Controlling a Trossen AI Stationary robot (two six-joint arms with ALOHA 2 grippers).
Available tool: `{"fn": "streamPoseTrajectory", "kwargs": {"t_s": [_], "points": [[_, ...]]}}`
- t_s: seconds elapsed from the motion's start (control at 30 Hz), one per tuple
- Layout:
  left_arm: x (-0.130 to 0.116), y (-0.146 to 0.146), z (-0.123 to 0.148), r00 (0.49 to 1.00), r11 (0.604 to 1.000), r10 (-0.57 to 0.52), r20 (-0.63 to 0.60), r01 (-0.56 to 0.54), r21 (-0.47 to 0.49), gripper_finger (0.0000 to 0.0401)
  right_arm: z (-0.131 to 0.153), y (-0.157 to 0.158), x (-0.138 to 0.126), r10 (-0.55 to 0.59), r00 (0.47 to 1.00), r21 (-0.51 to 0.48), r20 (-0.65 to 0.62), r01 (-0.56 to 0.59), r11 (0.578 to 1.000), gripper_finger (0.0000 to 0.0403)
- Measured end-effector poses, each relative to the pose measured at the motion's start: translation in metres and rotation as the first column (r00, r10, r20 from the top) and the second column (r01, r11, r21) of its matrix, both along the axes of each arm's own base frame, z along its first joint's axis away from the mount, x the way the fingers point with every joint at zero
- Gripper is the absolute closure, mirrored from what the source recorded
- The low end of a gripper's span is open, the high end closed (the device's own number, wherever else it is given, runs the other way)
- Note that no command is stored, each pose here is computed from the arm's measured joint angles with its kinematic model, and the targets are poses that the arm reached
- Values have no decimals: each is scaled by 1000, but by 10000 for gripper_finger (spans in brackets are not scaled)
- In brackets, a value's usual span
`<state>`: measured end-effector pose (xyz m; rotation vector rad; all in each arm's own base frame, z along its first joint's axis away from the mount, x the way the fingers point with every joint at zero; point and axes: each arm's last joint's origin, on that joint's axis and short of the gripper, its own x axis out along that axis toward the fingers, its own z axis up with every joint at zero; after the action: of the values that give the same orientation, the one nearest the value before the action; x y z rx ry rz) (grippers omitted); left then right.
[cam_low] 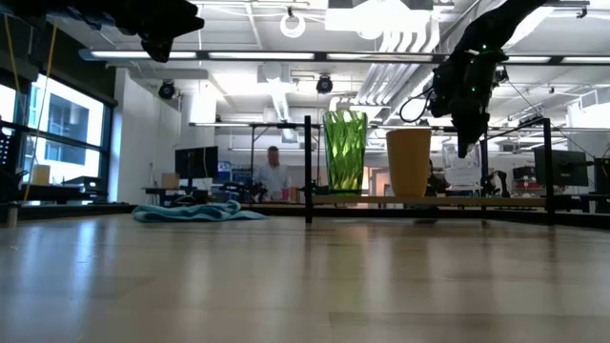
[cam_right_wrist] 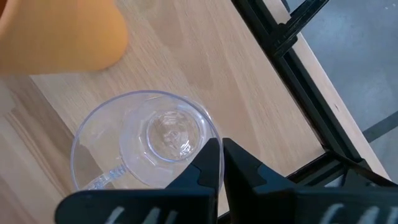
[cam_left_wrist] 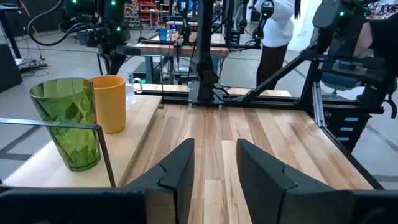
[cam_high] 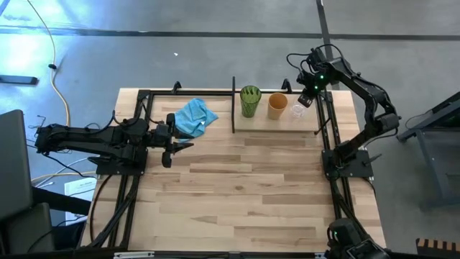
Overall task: Stack small to large cups/mugs on shelf
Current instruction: Put the transparent mug on the shelf
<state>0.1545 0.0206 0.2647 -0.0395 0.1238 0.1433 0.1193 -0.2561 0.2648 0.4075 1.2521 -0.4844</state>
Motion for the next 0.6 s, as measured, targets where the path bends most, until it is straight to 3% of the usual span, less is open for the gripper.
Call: {"fn": "streamPoseTrajectory", "kwargs": {"t_s": [0.37,0.6], "points": [[0,0,0,1000,1000,0,0,0,0,293,0,1,0,-14,1000,13,-3,14,1000,403],[0,0,0,1000,1000,0,0,0,0,293,-22,5,-3,-9,1000,22,-24,9,1000,403]]}}
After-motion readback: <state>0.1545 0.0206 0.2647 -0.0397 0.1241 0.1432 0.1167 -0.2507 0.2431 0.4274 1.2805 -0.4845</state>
